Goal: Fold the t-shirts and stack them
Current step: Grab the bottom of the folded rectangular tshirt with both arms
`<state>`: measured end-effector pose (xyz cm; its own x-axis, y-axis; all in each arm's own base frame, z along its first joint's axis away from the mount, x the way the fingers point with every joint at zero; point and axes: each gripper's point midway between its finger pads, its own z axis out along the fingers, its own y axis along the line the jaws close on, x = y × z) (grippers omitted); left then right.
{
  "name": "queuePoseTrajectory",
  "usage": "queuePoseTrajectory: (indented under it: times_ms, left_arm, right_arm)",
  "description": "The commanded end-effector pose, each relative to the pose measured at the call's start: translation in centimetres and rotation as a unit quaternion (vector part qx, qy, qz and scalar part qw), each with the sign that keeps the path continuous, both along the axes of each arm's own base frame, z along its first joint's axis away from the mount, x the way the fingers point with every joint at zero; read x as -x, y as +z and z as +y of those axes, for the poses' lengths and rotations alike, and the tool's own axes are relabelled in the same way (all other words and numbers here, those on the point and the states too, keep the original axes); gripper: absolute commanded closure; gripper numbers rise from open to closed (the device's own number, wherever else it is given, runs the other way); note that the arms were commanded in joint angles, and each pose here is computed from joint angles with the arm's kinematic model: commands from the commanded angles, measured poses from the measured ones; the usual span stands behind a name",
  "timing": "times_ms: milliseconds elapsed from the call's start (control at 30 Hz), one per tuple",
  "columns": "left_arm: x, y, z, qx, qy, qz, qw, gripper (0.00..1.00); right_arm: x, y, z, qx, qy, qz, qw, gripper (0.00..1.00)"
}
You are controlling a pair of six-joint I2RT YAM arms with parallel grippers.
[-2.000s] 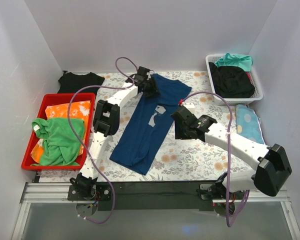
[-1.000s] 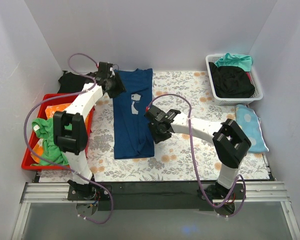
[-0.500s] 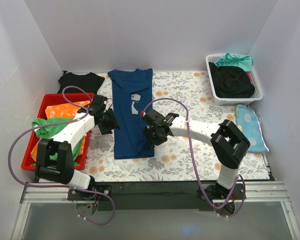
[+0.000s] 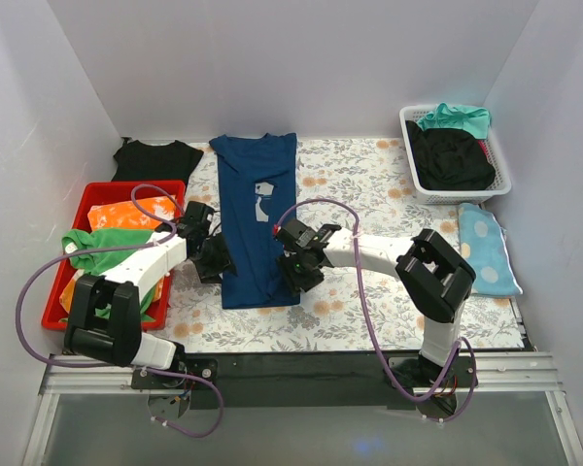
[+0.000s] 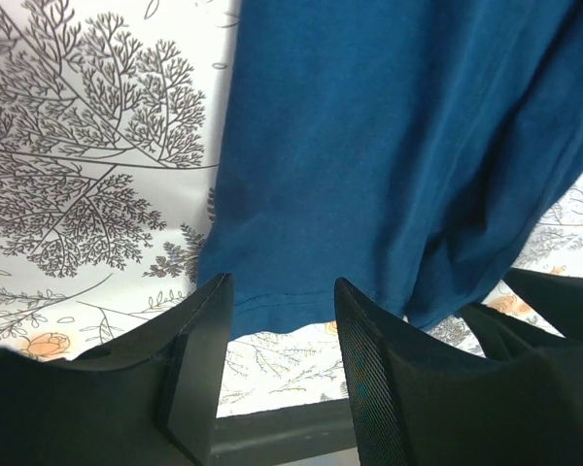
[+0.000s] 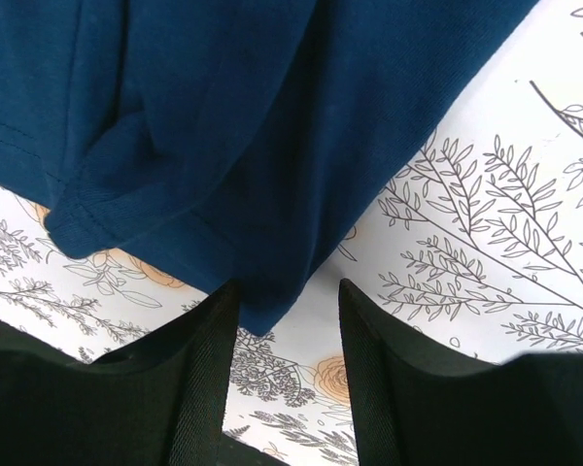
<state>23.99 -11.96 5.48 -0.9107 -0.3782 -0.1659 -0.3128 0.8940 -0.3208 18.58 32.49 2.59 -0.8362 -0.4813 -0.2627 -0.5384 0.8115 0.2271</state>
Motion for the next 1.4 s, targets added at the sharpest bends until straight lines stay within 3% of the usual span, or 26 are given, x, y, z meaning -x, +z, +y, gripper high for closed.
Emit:
queuePoseTrajectory:
  times_ms: [0, 67, 167, 300, 633, 767, 967, 1233, 1367]
  left_arm:
    - [1.7, -1.0, 0.0, 0.003, 0.027, 0.046, 0.999, 0.57]
    - [2.5, -1.3, -0.3, 0.012, 0.033, 0.065, 0.997, 0.58]
    - [3.1, -1.7, -0.1, 0.010, 0.048, 0.078, 0.996, 0.59]
    - [3.8, -2.1, -0.1, 0.008, 0.051, 0.097, 0.994, 0.60]
    - [5.7, -2.9, 0.4, -0.004, 0.070, 0.125, 0.990, 0.60]
    - [5.7, -2.4, 0.7, -0.013, 0.080, 0.124, 0.989, 0.61]
    - [6.4, -3.2, 1.2, -0.029, 0.088, 0.139, 0.986, 0.62]
    - [7.0, -3.8, 1.6, -0.042, 0.100, 0.151, 0.983, 0.63]
    - [6.8, -4.5, 1.4, -0.041, 0.104, 0.154, 0.982, 0.65]
  right_arm:
    - [0.7, -0.8, -0.1, 0.002, -0.002, 0.014, 1.000, 0.51]
    - [1.0, -1.0, -0.3, 0.005, -0.002, 0.021, 1.000, 0.55]
    - [1.7, -1.4, -0.9, 0.012, 0.002, 0.030, 0.999, 0.71]
    - [2.7, -1.7, -2.3, 0.026, 0.007, 0.040, 0.999, 0.78]
    - [2.4, -1.4, -2.1, 0.023, 0.016, 0.031, 0.999, 0.75]
    - [1.7, -0.5, -1.0, 0.007, 0.021, 0.021, 1.000, 0.65]
    - [1.4, -0.9, -0.2, 0.006, 0.031, 0.025, 0.999, 0.59]
    - [1.1, -1.6, -0.1, 0.013, 0.036, 0.025, 0.999, 0.59]
    - [1.3, -2.3, -0.4, 0.023, 0.039, 0.031, 0.998, 0.65]
